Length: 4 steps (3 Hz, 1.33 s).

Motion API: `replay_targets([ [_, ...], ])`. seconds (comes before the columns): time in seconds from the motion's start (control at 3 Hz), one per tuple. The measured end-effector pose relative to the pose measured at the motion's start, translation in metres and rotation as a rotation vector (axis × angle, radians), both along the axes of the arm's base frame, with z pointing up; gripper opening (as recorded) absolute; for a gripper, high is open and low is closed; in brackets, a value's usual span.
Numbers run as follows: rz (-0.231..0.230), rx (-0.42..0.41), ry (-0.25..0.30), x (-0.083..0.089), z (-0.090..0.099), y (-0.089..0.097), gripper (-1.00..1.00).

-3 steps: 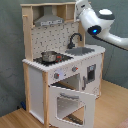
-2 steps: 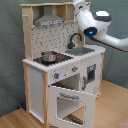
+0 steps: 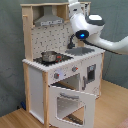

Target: Play with the kitchen

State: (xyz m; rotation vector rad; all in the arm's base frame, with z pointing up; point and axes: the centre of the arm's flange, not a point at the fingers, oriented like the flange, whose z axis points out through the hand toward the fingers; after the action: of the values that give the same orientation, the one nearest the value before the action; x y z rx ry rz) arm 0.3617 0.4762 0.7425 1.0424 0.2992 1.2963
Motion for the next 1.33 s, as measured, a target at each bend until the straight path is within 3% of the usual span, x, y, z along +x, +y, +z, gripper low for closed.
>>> replay_targets([
  [0.67, -0.036, 0.147, -0.033, 0.014, -0.005, 0.007, 1.00],
  [1.0, -0.072, 0.252, -0.042, 0.032, -0.008, -0.009, 1.00],
  [1.33, -0.123, 0.341, -0.034, 0.061, -0.016, -0.035, 1.00],
])
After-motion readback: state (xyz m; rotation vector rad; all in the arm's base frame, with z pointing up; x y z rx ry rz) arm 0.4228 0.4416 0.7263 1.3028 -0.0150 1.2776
